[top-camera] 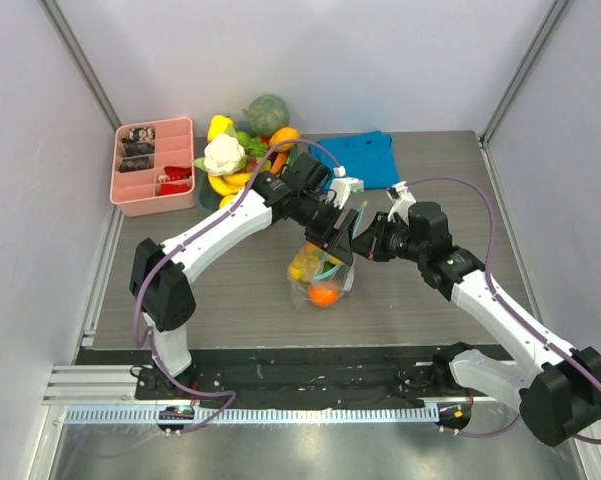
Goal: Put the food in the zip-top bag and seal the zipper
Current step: Zip the zipper food storage bag at the center of the board.
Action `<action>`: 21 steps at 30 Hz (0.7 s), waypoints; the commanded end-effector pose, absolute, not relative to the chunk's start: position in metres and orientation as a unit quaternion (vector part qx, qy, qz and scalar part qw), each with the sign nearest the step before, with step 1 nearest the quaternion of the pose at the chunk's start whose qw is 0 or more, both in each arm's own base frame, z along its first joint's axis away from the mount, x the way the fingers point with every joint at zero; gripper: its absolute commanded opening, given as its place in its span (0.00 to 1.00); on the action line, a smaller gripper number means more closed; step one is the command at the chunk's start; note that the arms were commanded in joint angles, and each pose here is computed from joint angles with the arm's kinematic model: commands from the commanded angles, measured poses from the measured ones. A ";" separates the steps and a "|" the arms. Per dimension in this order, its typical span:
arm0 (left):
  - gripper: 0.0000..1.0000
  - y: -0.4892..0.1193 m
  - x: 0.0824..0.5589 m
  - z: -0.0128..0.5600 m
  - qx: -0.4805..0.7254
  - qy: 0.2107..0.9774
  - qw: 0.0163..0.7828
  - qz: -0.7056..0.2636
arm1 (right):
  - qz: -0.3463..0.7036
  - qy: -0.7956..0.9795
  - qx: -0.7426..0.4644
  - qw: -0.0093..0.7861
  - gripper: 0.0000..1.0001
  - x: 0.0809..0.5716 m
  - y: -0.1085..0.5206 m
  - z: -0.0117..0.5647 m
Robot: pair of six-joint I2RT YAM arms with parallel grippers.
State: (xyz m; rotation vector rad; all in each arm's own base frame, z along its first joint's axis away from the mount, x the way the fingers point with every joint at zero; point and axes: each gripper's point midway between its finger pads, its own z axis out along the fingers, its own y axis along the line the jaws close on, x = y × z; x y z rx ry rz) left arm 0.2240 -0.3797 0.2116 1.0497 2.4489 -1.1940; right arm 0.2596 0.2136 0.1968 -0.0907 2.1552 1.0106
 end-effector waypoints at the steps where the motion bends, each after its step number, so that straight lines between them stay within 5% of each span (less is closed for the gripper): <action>1: 0.64 -0.387 0.233 0.221 0.373 0.830 0.155 -0.383 | 0.415 0.811 -0.026 0.411 0.01 0.272 0.221 0.225; 8: 0.46 -0.380 0.247 0.209 0.396 0.845 0.203 -0.299 | 0.428 0.806 -0.008 0.408 0.01 0.276 0.226 0.236; 13: 0.01 -0.367 0.253 0.206 0.417 0.848 0.205 -0.255 | 0.430 0.803 -0.030 0.412 0.04 0.268 0.225 0.240; 17: 0.00 -0.350 0.248 0.219 0.466 0.827 0.213 -0.233 | 0.408 0.808 -0.062 0.421 0.45 0.262 0.209 0.246; 19: 0.00 -0.340 0.241 0.219 0.486 0.815 0.209 -0.237 | 0.395 0.802 -0.082 0.441 0.57 0.263 0.198 0.261; 20: 0.00 -0.335 0.239 0.221 0.512 0.797 0.216 -0.235 | 0.376 0.804 -0.108 0.447 0.76 0.258 0.192 0.261; 21: 0.00 -0.328 0.234 0.231 0.525 0.785 0.230 -0.236 | 0.364 0.801 -0.119 0.461 0.84 0.258 0.188 0.270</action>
